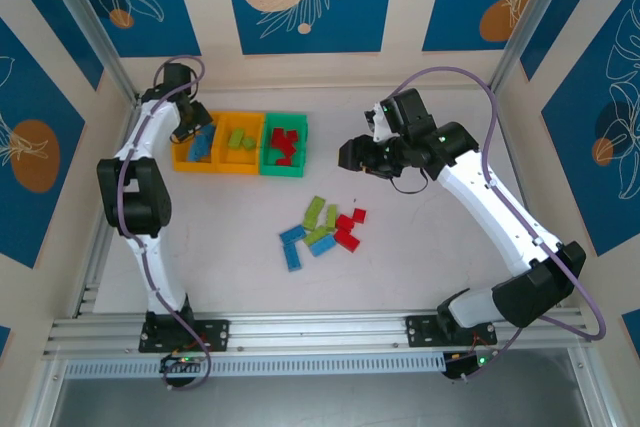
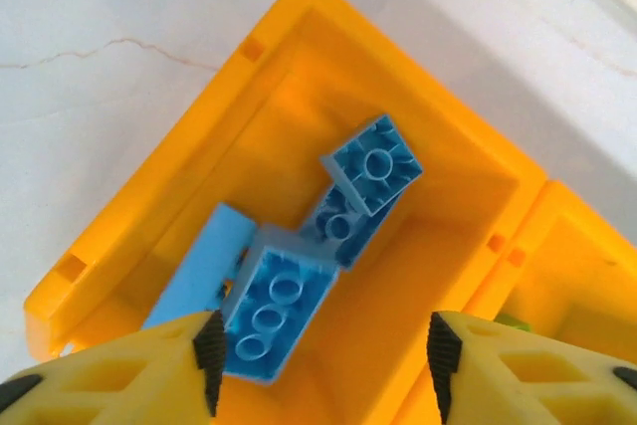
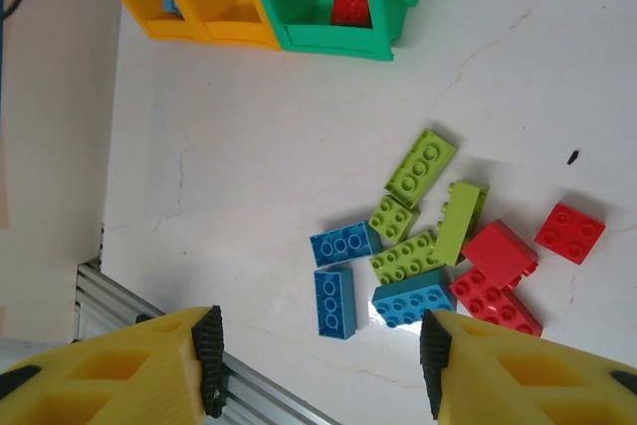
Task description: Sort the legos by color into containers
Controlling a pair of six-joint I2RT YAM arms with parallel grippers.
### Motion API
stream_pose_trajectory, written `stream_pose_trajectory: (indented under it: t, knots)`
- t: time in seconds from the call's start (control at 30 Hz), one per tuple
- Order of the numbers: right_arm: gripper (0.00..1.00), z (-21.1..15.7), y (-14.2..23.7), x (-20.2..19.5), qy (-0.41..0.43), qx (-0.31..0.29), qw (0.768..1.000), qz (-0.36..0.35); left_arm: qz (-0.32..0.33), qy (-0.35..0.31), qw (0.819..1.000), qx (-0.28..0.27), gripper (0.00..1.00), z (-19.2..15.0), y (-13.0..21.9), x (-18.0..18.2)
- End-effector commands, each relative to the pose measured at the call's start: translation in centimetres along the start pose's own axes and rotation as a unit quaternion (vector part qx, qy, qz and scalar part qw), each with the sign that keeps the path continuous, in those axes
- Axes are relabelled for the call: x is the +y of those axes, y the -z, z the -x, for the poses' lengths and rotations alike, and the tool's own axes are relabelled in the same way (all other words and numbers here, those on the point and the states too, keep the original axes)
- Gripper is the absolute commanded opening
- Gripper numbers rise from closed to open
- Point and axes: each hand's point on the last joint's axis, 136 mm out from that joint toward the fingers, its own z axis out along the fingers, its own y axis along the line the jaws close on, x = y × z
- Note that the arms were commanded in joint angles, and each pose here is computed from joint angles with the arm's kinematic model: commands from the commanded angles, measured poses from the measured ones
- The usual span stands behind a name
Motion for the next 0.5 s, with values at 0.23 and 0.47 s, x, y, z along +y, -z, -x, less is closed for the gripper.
stream_pose_trajectory:
  t: [0.23,0.47]
  knots:
    - [0.59,-2.6,-2.8,-3.6,-0.064,0.04,0.995,-0.058,-0.143,-0.063,0.986,-0.051,0.51,-2.0,13.5,-5.3]
    - [0.6,-4.3,-6.0,-6.9,-0.093,0.072,0.987,-0.111,-0.298,-0.313,0.899,-0.073,0.51,-12.4,23.7,-11.3]
